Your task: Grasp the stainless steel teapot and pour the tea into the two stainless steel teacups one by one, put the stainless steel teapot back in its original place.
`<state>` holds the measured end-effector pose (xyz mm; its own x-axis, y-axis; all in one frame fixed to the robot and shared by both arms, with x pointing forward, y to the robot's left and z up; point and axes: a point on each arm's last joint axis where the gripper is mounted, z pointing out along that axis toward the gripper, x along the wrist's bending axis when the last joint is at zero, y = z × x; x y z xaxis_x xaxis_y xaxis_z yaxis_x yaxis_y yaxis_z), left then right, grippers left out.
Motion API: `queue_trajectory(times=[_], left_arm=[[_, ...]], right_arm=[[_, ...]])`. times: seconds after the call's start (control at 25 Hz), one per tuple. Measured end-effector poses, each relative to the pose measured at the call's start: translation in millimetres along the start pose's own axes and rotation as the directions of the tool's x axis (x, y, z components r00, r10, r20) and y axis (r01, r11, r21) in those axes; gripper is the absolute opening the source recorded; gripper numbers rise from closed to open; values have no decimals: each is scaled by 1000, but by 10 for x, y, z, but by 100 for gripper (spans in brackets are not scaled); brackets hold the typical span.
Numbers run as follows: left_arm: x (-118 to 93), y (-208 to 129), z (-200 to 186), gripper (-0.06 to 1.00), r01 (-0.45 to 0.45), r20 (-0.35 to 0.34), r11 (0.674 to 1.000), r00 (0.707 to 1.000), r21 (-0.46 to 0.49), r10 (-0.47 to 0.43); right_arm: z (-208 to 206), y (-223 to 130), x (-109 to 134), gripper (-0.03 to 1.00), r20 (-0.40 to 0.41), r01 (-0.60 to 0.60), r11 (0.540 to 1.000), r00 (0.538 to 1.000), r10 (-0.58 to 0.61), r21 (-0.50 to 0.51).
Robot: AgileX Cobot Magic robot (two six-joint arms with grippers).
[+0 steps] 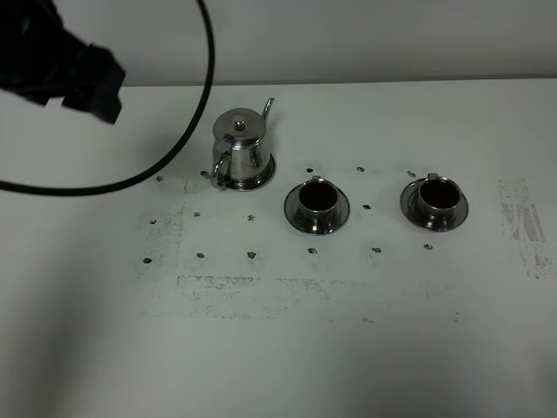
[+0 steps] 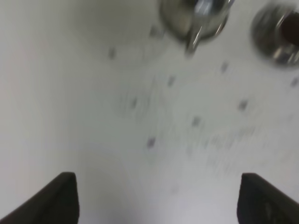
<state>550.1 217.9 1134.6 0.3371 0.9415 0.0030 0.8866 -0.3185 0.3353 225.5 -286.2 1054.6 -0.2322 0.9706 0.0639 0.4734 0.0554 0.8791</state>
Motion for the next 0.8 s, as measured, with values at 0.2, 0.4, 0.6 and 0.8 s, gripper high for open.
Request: queue_trajectory(times=[0.2,0.4,0.6,0.8], left_arm=[[161,-708,28,68,91,-22,995,996,42,-90],[222,-1633,121,68,216,-48,972,976,89,-212],[142,-2314,247,68,333,-57,939,943,84,-329],[25,-2636,225,68,359,-66,933,931,-24,-360]], right_arm=[[0,0,0,43,0,0,1000,1000,0,0],[0,0,0,43,0,0,1000,1000,0,0],[0,0,1,43,-1,0,1000,1000,0,0],[0,0,1,43,-1,0,1000,1000,0,0]])
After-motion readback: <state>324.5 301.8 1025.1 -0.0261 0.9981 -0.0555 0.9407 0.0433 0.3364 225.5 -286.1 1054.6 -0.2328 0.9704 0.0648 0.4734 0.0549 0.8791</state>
